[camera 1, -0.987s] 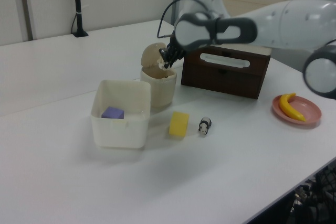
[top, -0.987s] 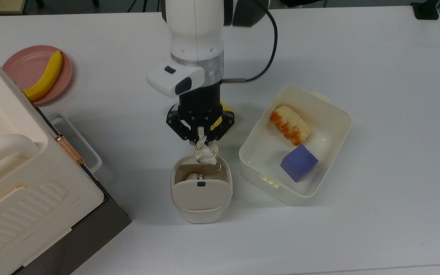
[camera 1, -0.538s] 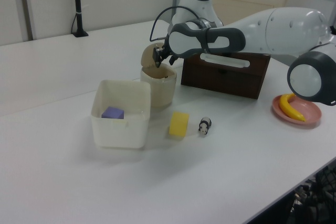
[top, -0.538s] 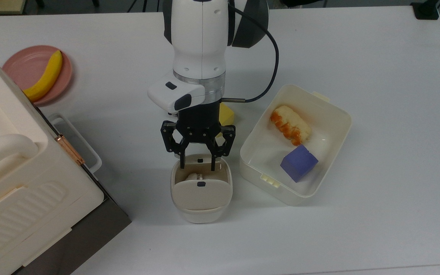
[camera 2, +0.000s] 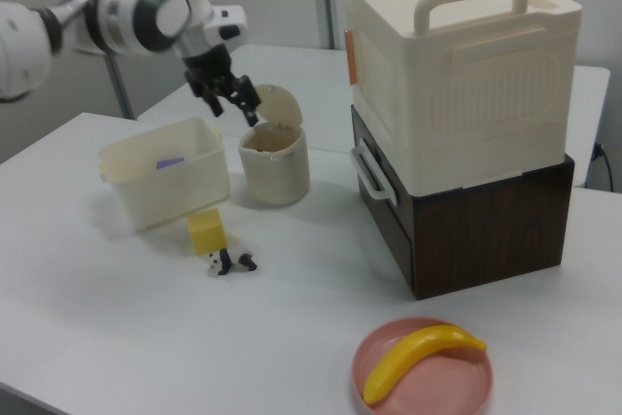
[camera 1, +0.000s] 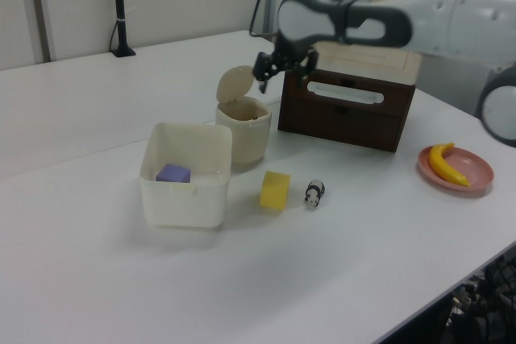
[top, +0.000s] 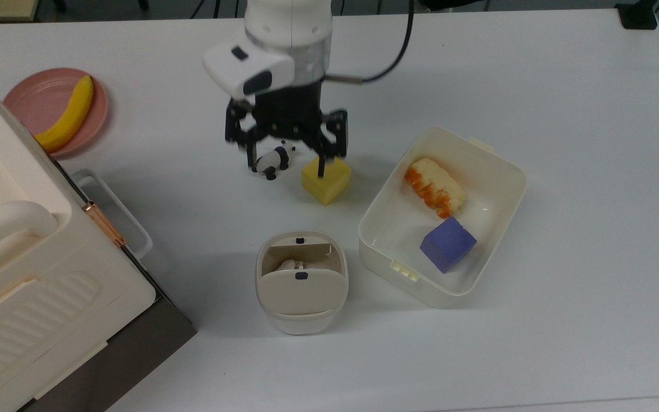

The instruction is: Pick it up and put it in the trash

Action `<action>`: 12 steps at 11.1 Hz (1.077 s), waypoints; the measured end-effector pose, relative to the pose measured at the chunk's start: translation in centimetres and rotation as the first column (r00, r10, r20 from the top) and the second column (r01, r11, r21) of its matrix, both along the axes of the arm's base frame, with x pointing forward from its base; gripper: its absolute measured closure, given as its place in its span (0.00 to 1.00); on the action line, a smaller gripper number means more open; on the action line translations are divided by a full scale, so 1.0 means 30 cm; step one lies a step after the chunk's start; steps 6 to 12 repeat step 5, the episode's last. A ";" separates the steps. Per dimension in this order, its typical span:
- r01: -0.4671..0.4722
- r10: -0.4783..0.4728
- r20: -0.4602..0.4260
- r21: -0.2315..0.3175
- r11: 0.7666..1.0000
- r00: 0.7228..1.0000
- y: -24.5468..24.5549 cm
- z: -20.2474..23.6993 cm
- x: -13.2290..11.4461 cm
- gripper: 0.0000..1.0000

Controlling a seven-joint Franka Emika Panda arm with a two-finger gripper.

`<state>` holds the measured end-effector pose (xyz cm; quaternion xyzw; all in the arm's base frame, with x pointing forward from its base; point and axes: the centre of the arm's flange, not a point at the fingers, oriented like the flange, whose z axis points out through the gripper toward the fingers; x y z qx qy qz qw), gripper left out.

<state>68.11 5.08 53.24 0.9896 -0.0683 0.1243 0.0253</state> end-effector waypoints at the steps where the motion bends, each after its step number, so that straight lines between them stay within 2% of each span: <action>1: 0.006 -0.006 -0.063 -0.001 1.000 0.998 -0.006 0.048 -0.069 0.00; 3: 0.014 -0.014 -0.154 -0.001 1.000 0.988 -0.020 0.094 -0.178 0.00; 5: 0.018 -0.018 -0.204 -0.003 1.000 0.979 -0.027 0.088 -0.224 0.00; 12: 0.018 -0.018 -0.204 -0.003 1.000 0.979 -0.027 0.088 -0.224 0.00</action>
